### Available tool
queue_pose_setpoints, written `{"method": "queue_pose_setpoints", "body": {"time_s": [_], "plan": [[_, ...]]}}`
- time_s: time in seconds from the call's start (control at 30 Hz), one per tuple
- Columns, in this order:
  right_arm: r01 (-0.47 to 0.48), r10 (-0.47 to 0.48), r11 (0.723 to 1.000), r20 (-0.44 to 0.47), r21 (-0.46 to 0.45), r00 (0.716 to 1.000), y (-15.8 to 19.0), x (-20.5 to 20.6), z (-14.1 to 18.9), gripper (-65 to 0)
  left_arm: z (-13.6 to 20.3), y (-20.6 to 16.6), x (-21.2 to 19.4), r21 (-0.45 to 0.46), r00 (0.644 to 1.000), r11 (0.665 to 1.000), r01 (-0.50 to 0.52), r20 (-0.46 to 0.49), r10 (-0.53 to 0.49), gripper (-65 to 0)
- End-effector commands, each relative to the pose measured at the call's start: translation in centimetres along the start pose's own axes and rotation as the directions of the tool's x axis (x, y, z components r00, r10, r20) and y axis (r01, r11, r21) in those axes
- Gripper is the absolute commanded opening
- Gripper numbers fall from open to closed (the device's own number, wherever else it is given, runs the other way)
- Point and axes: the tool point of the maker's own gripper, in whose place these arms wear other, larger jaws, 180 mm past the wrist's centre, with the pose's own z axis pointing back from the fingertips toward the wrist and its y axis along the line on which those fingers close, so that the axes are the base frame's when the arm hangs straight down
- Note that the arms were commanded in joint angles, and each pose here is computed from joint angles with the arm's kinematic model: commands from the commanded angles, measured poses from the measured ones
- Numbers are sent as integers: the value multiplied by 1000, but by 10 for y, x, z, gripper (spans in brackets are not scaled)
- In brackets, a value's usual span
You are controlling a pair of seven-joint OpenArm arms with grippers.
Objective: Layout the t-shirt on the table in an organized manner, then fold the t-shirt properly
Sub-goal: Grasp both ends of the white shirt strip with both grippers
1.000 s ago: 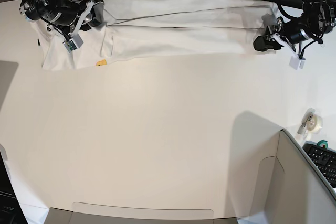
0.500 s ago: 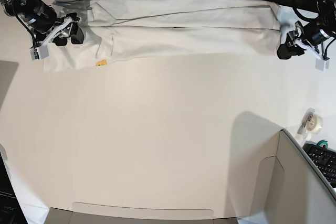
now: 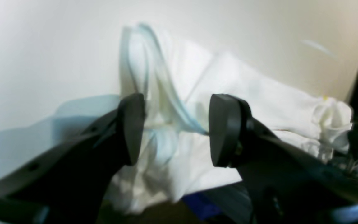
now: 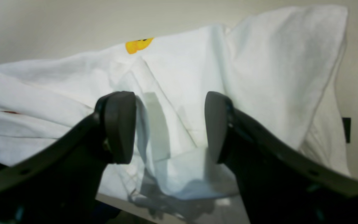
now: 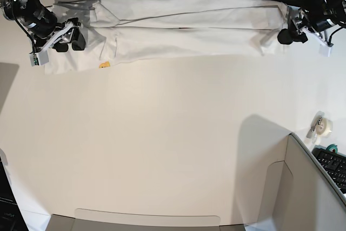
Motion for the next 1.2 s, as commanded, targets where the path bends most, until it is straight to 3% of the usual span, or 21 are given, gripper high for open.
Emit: {"method": "queue_pose_setpoints", "body": {"time_s": [0.0,0.4,0.6,0.93,1.17], "plan": [[-20,19,1000,32,10,999,2,9,3,-301,11,-1,11,-13,1000,1000,-2,27,2,-323],[24,-24,999,13,22,1000,2,-1,-3,-301,20,17,10,-6,996,997,-71,47,71,-304],[25,-26,999,14,20,1000,1,-1,-3,-301,18,17,7,-10,996,997,-77,41,77,-228],[24,-25,999,27,24,999,1,3,-3,-301,23,19,14,-8,994,997,-77,72,77,-226],[46,-48,998,62,33,997,5,11,-5,-301,22,11,12,-29,995,996,82,63,-80,-227]]}}
